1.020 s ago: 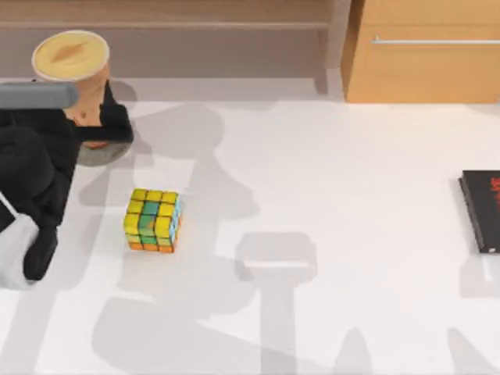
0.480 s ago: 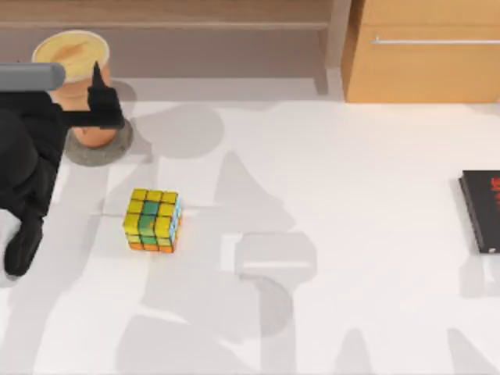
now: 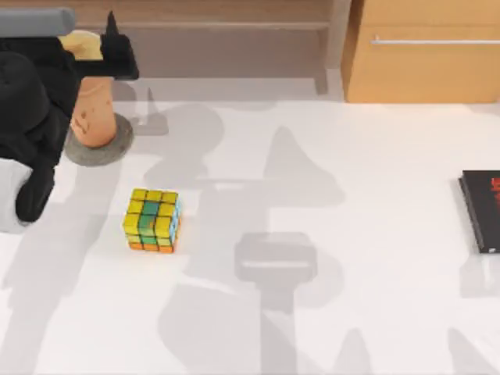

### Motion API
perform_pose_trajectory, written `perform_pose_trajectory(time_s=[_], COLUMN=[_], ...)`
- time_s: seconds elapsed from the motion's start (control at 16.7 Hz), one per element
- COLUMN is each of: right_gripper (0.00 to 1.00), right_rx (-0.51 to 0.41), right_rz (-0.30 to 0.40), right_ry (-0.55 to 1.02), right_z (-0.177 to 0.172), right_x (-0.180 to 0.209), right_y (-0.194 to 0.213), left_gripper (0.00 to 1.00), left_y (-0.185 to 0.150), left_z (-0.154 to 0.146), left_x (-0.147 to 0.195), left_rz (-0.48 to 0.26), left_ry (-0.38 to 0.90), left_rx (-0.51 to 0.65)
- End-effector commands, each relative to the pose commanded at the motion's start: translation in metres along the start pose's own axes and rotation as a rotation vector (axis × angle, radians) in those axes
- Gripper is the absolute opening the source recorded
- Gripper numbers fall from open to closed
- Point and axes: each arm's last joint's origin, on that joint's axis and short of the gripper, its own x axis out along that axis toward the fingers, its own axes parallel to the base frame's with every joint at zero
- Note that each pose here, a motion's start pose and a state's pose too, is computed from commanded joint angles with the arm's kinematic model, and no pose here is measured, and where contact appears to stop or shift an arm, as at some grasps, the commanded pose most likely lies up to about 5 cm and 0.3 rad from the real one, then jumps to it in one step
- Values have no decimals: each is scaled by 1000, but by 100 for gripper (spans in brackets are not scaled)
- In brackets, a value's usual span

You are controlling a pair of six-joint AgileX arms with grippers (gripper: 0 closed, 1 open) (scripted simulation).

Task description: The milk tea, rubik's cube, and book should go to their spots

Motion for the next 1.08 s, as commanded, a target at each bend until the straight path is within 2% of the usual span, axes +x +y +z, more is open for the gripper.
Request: perform_pose_trajectory(time_s=[0.24, 0.48, 0.78, 1.08], right_gripper=[100, 100, 100, 100], right_rx=[0, 0, 0, 0], right_rz=[0, 0, 0, 0], right_ry=[0, 0, 0, 0], right_z=[0, 0, 0, 0], right_x=[0, 0, 0, 0], right_y=[0, 0, 0, 0], left_gripper=[100, 100, 100, 100], left_y=[-27, -58, -88, -98], left_z=[41, 71, 85, 69], left_x=[43, 72, 78, 56], left_rz=[-68, -132, -173, -149], left_ry=[31, 191, 528, 968], left_rx=[-48, -81, -81, -30])
